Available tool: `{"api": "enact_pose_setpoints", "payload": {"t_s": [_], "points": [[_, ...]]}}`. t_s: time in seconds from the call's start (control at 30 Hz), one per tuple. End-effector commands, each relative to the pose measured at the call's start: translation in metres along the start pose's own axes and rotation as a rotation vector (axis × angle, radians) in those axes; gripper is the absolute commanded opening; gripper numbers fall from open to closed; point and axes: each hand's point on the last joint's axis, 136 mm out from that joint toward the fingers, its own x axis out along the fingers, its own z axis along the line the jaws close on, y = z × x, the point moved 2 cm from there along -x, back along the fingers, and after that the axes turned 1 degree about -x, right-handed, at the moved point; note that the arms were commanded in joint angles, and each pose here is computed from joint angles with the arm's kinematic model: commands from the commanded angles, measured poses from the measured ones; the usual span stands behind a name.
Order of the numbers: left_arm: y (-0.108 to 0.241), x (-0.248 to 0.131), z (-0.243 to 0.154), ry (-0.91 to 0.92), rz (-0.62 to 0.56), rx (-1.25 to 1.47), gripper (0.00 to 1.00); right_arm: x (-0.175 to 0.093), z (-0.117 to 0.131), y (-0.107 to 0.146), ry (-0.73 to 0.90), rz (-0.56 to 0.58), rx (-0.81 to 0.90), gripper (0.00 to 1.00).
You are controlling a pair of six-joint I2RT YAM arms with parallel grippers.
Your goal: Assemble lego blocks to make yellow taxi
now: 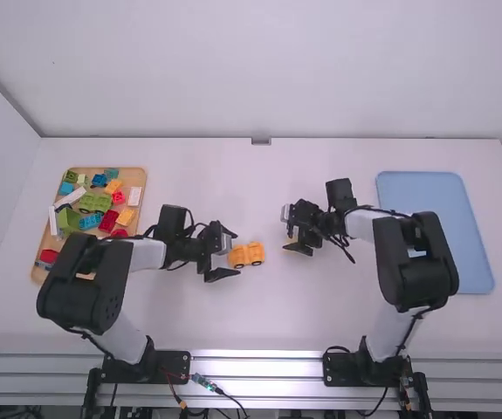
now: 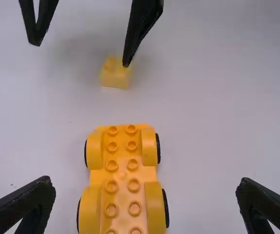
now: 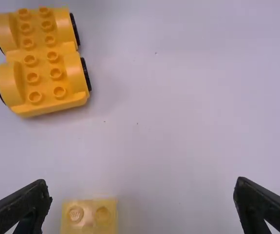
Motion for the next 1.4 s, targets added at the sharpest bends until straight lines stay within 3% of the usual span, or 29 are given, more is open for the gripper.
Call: {"api": "enact_pose_setpoints", "payload": {"t_s": [0.0, 0.23, 0.73, 1.1, 1.37], "points": [[0.000, 0.003, 0.002, -0.009, -0.010, -0.065, 0.99, 0.005, 0.009, 0.007, -0.006, 0.015, 0.011, 0.99], [0.007, 0.004, 0.004, -0.090, -0.020, -0.094, 0.99, -0.008, 0.014, 0.017, 0.017, -0.095, 0.039, 0.99], [0.012, 0.005, 0.000, -0.090, -0.021, -0.098, 0.99, -0.014, 0.026, 0.026, -0.018, -0.090, -0.001, 0.99], [0.025, 0.031, 0.016, 0.004, -0.057, -0.155, 0.99, -0.014, 0.025, 0.025, -0.018, -0.095, -0.002, 0.99], [0.036, 0.045, 0.014, -0.056, 0.035, -0.170, 0.99, -0.014, 0.025, 0.024, -0.019, -0.102, -0.003, 1.00]]}}
